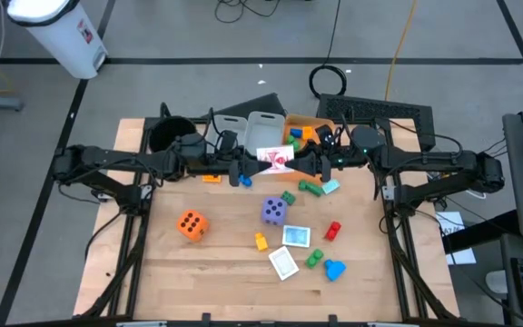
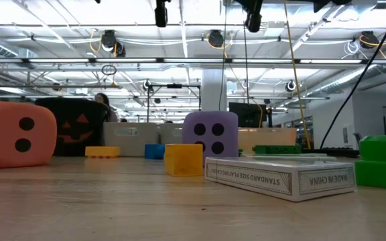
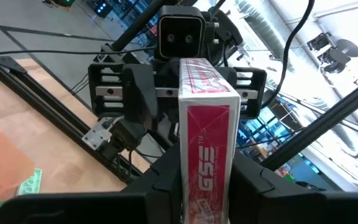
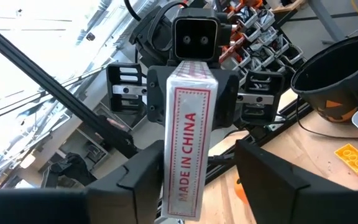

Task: Pick & Place Toys
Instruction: Put the red deck of cards into the left gray bin

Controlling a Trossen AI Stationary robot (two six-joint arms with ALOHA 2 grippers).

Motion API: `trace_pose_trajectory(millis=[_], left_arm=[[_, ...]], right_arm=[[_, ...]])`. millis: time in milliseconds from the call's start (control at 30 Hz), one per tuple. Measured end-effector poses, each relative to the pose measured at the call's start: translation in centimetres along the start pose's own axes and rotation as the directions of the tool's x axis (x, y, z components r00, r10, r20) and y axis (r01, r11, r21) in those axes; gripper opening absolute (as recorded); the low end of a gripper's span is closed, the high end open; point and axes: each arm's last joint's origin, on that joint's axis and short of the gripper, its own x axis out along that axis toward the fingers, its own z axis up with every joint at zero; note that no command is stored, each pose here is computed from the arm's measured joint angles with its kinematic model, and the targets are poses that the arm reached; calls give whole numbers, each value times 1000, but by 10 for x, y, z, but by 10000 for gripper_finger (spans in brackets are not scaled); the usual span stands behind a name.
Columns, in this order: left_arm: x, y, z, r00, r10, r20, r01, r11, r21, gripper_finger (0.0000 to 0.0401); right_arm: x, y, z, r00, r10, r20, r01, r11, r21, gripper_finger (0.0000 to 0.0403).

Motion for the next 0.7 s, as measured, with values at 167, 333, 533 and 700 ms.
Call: trace_pose_trajectory(millis=[167,333,533,700], left_arm=[[0,0,1,1000,0,1,0,1000,11,90],[-4,1,7,1000,-20,-3,20,1000,14,90],[-11,0,18,999,-24,24,23,999,24,90],[-21,-4,31,998,-36,53,33,998,50,90]], right_arm=[[-2,-4,5,1000,-12,14,12,1000,-1,212],[-6,-9,11,1000,21,-12,-20,999,26,217],[-9,-12,17,999,37,-14,-37,999,38,211],[-14,-12,22,1000,28,14,-28,999,27,213]])
